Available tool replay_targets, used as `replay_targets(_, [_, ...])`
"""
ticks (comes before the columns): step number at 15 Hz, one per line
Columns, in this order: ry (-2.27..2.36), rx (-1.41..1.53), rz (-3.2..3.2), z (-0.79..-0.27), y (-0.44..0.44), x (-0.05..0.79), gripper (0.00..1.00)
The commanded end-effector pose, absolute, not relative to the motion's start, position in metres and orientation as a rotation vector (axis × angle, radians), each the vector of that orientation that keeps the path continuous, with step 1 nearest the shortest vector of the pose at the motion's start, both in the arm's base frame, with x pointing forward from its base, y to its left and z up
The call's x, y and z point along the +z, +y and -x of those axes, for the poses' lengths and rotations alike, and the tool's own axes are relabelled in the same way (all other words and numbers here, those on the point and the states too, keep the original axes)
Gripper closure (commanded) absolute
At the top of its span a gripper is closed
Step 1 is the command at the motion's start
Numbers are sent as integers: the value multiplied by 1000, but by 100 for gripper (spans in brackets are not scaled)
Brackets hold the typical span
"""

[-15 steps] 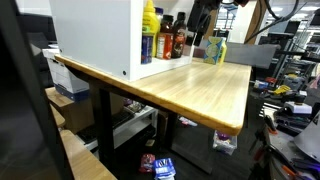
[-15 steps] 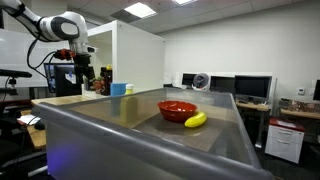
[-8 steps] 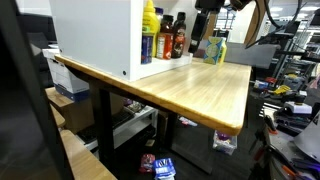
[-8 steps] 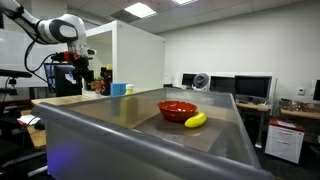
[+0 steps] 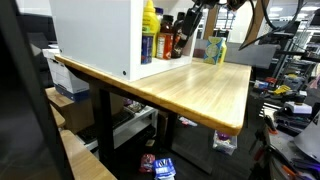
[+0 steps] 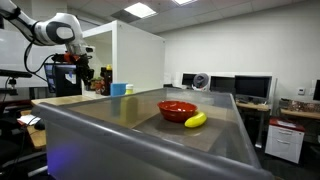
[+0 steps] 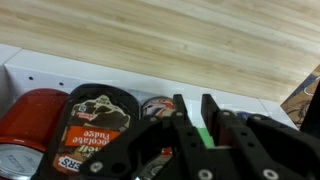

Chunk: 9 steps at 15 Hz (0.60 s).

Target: Move the red can backwards

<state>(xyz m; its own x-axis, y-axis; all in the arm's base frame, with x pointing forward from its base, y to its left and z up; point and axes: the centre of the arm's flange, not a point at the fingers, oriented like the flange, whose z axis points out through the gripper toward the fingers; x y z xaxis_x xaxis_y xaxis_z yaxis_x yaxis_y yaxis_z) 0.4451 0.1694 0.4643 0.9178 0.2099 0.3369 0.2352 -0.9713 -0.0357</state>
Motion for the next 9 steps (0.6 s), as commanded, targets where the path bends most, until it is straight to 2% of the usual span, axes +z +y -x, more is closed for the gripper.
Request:
replay_targets(1, [-295, -593, 2997, -443, 164, 458, 98])
replay_targets(9, [-204, -676, 2959, -446, 158, 455, 100])
